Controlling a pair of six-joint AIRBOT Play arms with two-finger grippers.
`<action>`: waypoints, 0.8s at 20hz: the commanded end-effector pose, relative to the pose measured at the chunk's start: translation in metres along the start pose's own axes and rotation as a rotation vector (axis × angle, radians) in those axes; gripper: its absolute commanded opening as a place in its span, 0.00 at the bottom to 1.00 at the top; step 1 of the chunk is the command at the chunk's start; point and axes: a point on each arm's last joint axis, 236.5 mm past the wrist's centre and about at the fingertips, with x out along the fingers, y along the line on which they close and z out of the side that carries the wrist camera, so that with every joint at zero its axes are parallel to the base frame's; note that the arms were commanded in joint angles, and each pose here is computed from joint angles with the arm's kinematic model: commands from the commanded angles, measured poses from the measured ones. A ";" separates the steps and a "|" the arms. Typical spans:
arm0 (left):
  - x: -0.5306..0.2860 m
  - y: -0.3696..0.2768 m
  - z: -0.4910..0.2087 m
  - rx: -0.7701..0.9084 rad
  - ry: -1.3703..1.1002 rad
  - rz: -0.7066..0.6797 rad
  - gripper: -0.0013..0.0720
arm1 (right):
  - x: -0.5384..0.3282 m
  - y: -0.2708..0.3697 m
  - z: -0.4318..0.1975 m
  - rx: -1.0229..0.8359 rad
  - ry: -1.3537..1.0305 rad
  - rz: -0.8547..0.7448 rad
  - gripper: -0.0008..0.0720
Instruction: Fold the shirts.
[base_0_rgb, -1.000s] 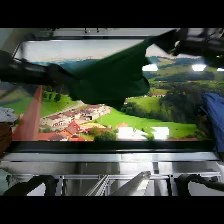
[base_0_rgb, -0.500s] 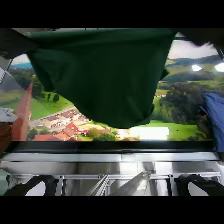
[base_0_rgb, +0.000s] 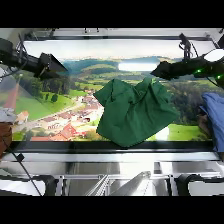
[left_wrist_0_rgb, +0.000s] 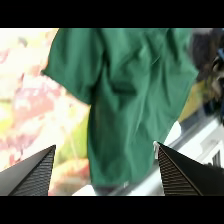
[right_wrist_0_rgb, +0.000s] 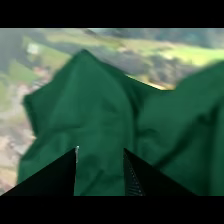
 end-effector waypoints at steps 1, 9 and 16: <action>0.018 0.005 -0.017 -0.039 0.080 -0.031 0.99 | -0.017 -0.033 -0.022 0.090 0.089 -0.096 0.46; 0.128 0.018 -0.054 -0.083 0.192 -0.038 0.97 | -0.094 -0.130 -0.170 0.451 0.256 -0.510 0.46; 0.208 0.039 -0.029 -0.048 0.270 0.017 0.97 | -0.105 -0.118 -0.237 0.703 0.146 -0.393 0.99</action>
